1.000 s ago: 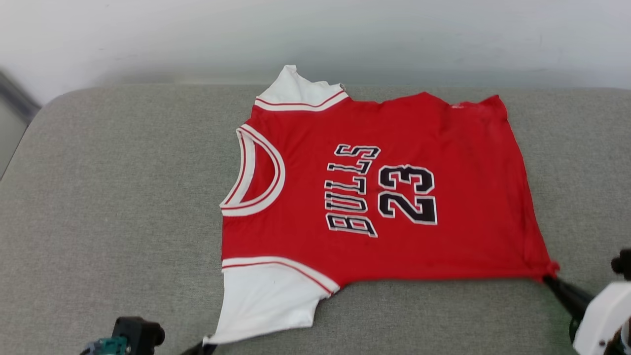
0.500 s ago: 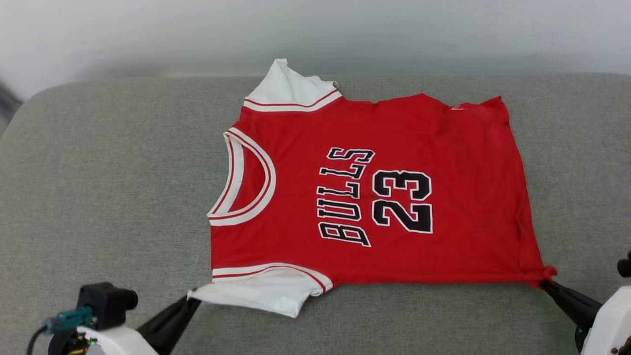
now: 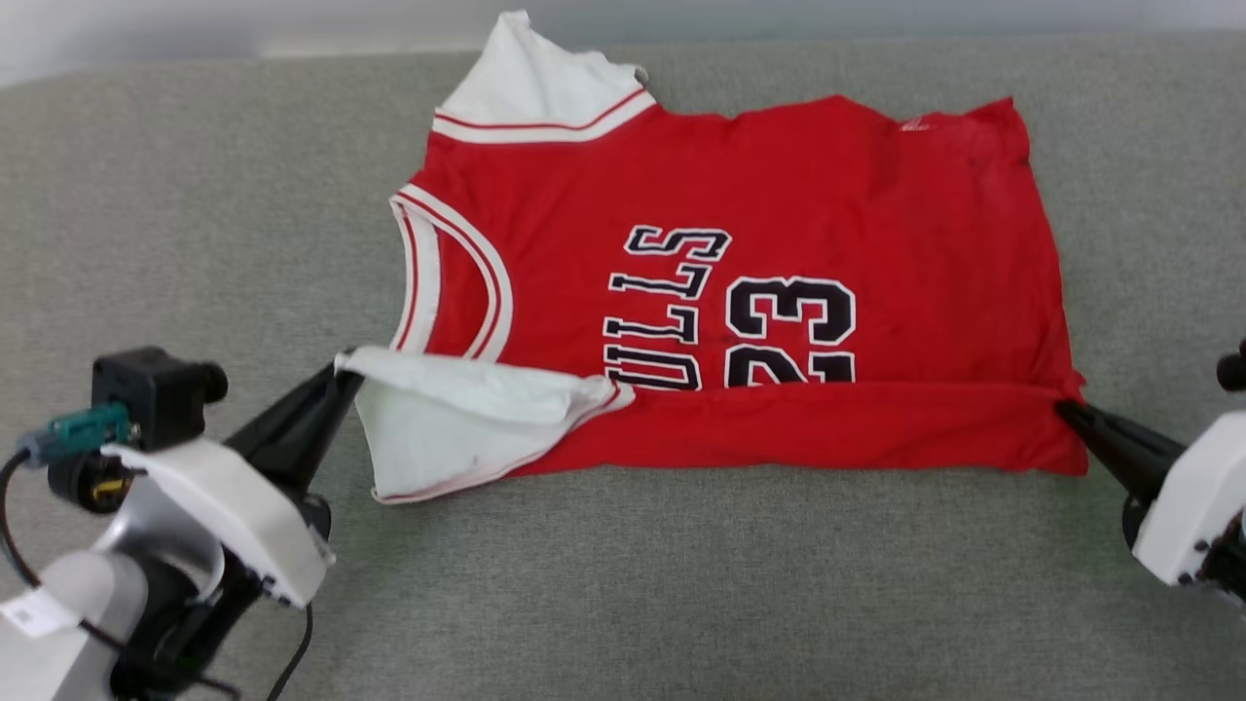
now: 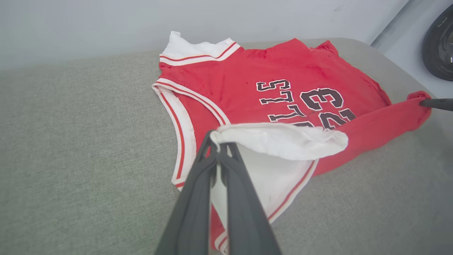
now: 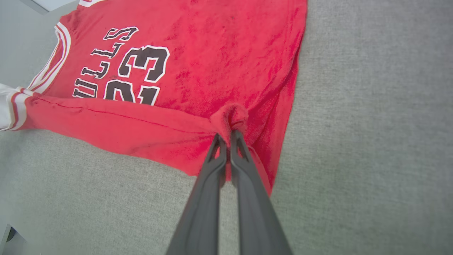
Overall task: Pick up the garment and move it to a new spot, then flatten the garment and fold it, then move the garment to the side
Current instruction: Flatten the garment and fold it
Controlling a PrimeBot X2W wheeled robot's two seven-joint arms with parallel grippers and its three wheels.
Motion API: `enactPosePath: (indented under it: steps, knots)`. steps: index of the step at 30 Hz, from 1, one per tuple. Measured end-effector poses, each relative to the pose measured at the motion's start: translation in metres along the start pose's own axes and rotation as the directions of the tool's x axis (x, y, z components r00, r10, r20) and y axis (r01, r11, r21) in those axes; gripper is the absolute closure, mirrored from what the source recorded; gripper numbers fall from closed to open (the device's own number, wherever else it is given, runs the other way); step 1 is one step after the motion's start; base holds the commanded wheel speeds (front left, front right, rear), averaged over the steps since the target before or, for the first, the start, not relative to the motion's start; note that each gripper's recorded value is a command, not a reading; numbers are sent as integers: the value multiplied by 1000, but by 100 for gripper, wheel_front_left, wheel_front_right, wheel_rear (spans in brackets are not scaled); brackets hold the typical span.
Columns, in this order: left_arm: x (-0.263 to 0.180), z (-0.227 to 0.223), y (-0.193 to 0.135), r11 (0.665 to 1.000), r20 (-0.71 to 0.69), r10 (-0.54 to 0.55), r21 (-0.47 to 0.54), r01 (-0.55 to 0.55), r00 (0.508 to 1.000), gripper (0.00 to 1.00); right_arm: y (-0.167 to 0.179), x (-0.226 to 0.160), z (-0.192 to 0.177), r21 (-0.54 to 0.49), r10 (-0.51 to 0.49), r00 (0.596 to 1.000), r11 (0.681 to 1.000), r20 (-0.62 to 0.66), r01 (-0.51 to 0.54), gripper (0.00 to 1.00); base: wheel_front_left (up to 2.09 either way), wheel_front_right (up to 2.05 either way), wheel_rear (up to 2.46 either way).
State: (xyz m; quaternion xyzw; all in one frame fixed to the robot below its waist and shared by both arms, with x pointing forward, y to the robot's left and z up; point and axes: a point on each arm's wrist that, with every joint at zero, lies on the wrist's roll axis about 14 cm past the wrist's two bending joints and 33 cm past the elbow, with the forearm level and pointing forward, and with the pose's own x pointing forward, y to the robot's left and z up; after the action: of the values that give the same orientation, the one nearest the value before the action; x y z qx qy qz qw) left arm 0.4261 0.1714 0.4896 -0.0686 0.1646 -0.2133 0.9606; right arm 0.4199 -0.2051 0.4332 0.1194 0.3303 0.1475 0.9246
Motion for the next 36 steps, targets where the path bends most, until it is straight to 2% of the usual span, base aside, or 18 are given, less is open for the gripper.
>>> enactPosePath:
  steps: [13,27,28,30,32,36]
  knots:
    - [67,-7,24,1000,-23,6,-14,-7,1000,100,-16,49,8,-5,-38,999,999,-23,38,100,0,0,0]
    - [85,-40,46,995,-64,101,-6,-102,993,100,-24,74,5,-32,-72,997,997,-23,71,100,0,0,0]
    - [85,-40,46,994,-60,106,2,-106,993,0,-24,74,4,-34,-75,997,997,-24,74,100,0,0,0]
    - [85,-41,47,992,-60,119,37,-116,991,0,-24,73,6,-58,-80,997,995,-7,80,0,0,0,0]
    - [83,-40,47,989,-51,131,70,-127,990,0,-26,71,9,-81,-94,995,992,9,95,0,0,0,0]
    - [78,-27,42,986,4,158,48,-158,987,0,-21,63,14,-99,-94,995,990,30,96,0,0,0,0]
